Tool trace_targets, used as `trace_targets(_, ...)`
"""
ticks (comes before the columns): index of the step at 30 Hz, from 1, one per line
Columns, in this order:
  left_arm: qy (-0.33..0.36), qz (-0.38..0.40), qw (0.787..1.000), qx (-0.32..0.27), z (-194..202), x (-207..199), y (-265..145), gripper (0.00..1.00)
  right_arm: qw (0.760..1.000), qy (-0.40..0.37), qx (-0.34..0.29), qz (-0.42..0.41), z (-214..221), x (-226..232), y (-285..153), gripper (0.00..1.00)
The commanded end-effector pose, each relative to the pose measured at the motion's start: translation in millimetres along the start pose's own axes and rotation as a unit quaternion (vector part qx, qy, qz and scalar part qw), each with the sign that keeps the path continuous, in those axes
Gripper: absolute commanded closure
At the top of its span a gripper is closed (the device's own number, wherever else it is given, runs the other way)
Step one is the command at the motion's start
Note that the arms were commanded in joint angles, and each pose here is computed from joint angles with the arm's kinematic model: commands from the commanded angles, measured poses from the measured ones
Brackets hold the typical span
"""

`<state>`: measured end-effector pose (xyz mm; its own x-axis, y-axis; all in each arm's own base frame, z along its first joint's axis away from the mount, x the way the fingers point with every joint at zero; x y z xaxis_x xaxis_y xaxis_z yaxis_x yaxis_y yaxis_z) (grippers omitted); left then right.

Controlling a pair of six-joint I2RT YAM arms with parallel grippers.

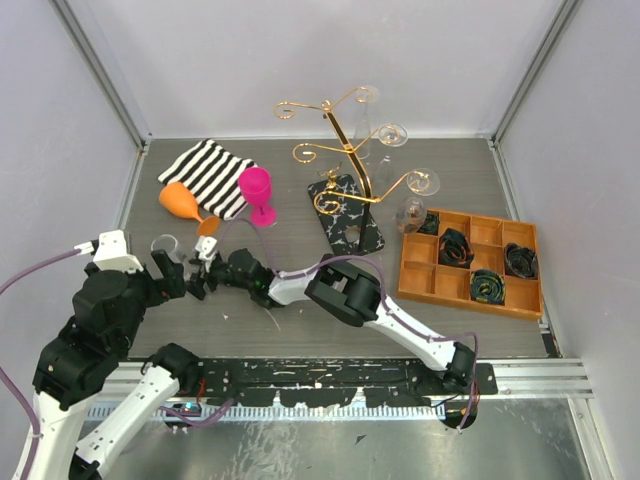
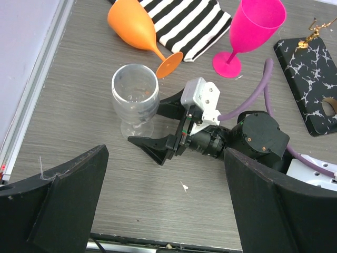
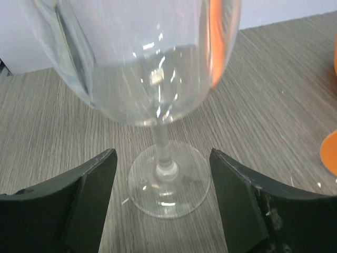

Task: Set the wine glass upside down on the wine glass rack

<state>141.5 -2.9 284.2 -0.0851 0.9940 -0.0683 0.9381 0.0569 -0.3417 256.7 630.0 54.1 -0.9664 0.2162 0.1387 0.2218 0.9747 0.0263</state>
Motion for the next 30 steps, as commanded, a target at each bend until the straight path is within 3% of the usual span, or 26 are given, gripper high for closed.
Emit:
trace_targets(1,-0.002,-0.007,1.0,-0.003,-1,-1,6,0.02,0.999,-0.034,-0.034,-0.022,-31,2,14,0.24)
trace_targets(30,-0.003,-0.003,1.0,0.002,-1,-4,10,0.02,0.995,-0.096,-0.025,-0.025,-27,-5,23,0.63)
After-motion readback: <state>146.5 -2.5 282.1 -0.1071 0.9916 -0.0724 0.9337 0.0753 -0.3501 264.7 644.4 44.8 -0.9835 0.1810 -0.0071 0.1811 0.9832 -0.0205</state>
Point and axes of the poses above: each gripper's point midway between its finger pads, its own y axis out along the fingers, its own x axis along the line the jaws close on, z = x × y, the point moved 2 cm from there along -y, back along the fingers, and after that the axes turned 4 degrees about y, right-handed, at the moved point
